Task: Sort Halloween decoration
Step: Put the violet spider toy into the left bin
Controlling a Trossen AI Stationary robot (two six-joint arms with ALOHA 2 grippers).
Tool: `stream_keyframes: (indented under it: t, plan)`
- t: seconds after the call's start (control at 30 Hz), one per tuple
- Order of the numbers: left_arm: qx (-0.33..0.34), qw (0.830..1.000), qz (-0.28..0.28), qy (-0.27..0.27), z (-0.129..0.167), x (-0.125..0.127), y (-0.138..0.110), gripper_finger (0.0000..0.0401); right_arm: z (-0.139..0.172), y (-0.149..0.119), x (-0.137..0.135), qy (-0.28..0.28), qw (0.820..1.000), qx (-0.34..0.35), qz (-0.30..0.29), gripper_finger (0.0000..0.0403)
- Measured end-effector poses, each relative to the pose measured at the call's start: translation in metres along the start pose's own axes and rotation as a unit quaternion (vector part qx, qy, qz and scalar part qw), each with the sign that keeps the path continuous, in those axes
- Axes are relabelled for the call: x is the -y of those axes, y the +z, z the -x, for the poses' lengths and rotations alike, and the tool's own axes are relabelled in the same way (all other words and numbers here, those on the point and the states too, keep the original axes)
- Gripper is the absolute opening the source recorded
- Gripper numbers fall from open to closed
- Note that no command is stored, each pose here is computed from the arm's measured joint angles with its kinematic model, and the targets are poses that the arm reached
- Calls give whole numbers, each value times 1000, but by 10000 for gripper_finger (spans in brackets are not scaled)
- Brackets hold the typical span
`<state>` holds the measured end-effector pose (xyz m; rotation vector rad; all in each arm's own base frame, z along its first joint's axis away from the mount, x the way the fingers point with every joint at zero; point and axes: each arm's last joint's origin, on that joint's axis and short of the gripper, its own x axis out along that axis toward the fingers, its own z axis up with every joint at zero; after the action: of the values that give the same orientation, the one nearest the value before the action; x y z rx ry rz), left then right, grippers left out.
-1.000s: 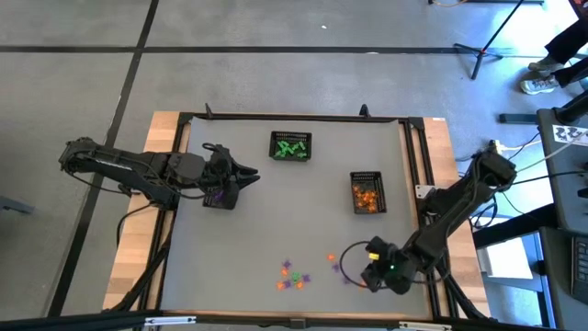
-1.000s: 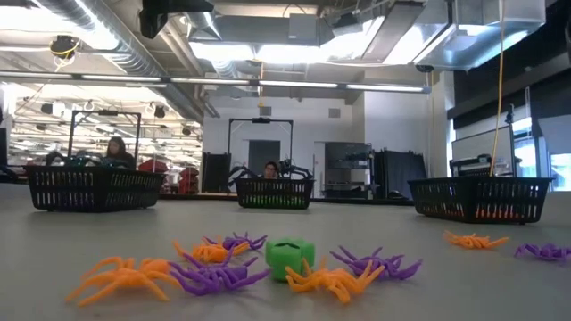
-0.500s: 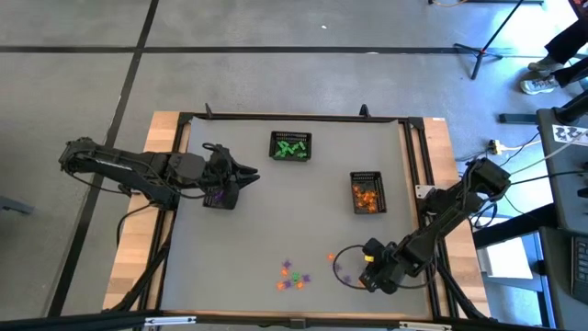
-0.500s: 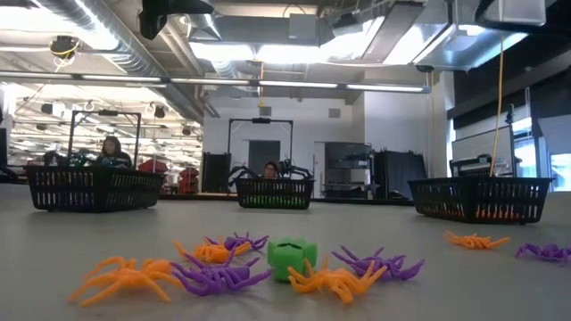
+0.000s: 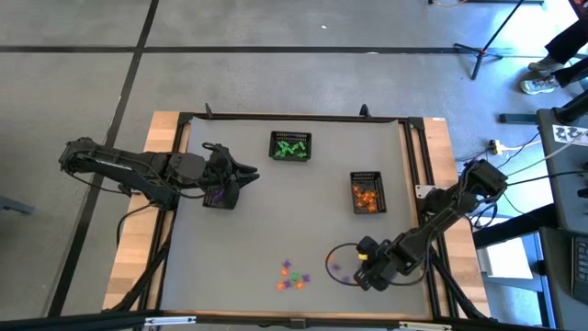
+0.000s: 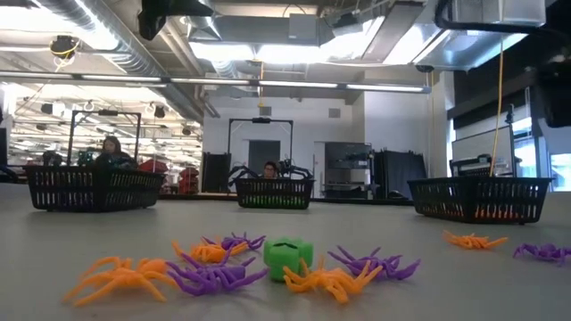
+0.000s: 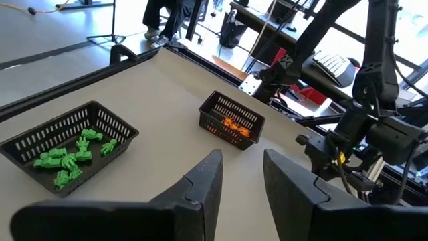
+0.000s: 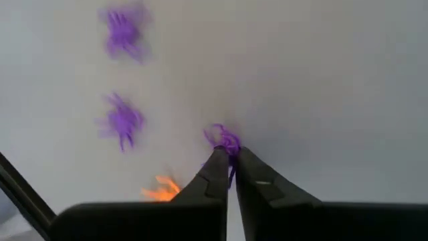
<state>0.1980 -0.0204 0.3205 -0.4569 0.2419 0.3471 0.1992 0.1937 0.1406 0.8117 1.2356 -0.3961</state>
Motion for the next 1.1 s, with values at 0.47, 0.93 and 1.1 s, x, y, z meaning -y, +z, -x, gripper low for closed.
stream_keyframes:
  t: [0.47, 0.93, 1.1]
  plan:
    - [3, 1000, 8, -24, -2, 3, 2, 102, 49, 48, -10, 115, 980, 151, -67, 2]
    - [-56, 980, 80, -174, -63, 32, -18, 102, 93, 146, -28, 287, 881, 376, -26, 4]
    - [-92, 964, 142, -208, -85, 31, -26, 102, 103, 160, -27, 309, 854, 419, -13, 4]
